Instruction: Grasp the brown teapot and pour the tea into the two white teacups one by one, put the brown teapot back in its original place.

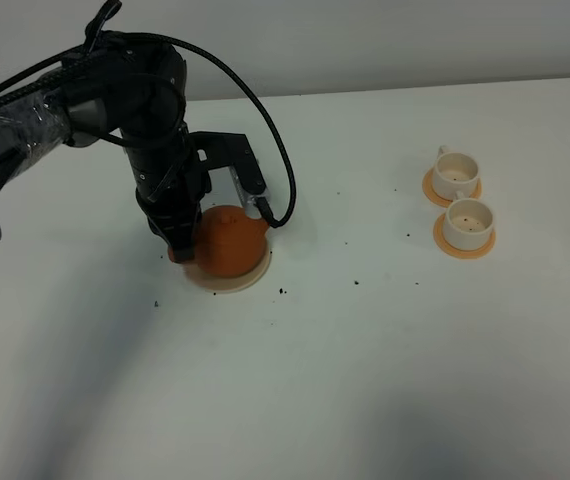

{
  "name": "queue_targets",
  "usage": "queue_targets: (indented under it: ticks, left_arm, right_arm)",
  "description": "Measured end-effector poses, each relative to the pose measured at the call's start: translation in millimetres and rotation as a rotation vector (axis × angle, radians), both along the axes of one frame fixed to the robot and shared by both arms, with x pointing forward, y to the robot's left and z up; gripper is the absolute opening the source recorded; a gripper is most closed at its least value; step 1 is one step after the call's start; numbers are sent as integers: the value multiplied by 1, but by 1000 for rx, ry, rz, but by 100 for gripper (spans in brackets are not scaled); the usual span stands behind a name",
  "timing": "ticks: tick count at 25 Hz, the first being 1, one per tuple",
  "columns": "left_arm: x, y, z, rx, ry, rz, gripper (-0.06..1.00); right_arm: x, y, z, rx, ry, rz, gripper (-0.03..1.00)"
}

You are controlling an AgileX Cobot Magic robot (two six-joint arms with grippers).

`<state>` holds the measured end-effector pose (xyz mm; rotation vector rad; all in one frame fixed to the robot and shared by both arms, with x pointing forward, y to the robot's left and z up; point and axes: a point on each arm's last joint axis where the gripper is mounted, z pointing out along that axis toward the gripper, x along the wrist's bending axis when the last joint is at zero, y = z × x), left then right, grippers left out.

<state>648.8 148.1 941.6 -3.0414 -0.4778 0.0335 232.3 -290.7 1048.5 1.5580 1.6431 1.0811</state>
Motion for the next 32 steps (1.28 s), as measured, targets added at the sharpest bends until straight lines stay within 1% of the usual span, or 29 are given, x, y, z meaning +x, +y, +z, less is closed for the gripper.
queue_targets:
  ticks: [14, 18, 24, 29, 32]
  left_arm:
    - [0, -1, 2, -8, -1, 1, 12]
    - [-1, 0, 6, -13, -10, 1, 12]
    - [0, 4, 8, -17, -7, 16, 12]
    - [1, 8, 16, -40, -31, 30, 12]
    - [2, 5, 25, -84, -68, 29, 12]
  right_arm:
    - [0, 0, 0, 0, 0, 0, 37]
    - [0, 0, 0, 0, 0, 0, 37]
    - [0, 0, 0, 0, 0, 0, 37]
    - [0, 0, 0, 0, 0, 0, 37]
    - [0, 0, 0, 0, 0, 0, 37]
